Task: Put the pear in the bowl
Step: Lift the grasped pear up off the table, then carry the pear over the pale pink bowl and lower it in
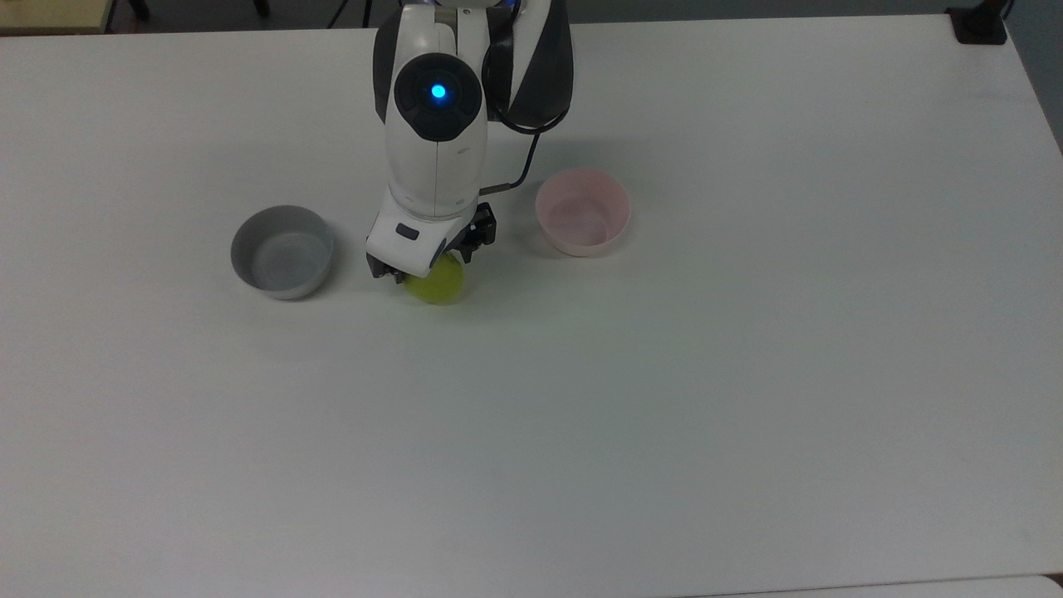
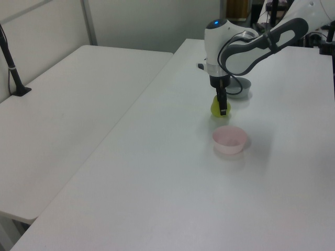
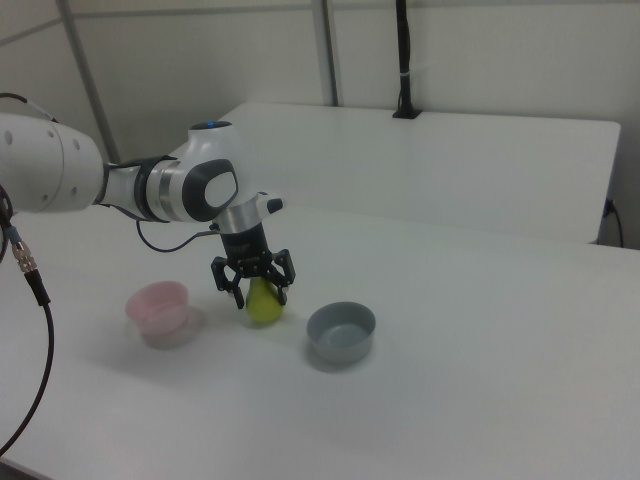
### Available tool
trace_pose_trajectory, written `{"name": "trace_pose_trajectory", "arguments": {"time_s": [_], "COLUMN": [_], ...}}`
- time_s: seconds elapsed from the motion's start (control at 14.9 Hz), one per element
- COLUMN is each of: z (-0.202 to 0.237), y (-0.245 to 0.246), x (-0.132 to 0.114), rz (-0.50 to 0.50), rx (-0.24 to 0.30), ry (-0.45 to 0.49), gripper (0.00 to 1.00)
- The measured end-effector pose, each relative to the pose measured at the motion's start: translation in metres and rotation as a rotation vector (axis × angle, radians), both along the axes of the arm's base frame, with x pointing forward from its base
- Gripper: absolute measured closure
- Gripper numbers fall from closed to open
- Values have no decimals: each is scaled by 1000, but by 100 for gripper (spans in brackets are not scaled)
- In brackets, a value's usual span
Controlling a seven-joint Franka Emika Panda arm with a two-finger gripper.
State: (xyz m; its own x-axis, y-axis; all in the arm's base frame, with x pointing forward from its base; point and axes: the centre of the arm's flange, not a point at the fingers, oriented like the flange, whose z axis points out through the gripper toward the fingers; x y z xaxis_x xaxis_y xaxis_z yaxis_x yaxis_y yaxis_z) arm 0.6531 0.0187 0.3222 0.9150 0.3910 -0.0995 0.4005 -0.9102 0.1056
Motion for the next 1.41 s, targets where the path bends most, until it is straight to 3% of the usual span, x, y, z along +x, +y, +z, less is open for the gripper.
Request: {"name": "trace_pose_trajectory", "arguments": {"time_s": [0.13, 0.2, 0.47, 1.0, 1.2, 1.41], "z": [0, 3, 14, 171, 185, 183], "y": [0, -1, -7, -27, -23, 34], "x": [0, 1, 2, 2, -1, -5], "rz": [22, 32, 35, -40, -35, -14], "rx": [1, 1, 1, 100, 110, 132], "ry": [2, -1, -19, -221, -236, -215], "gripper": [16, 25, 25, 25, 25, 25]}}
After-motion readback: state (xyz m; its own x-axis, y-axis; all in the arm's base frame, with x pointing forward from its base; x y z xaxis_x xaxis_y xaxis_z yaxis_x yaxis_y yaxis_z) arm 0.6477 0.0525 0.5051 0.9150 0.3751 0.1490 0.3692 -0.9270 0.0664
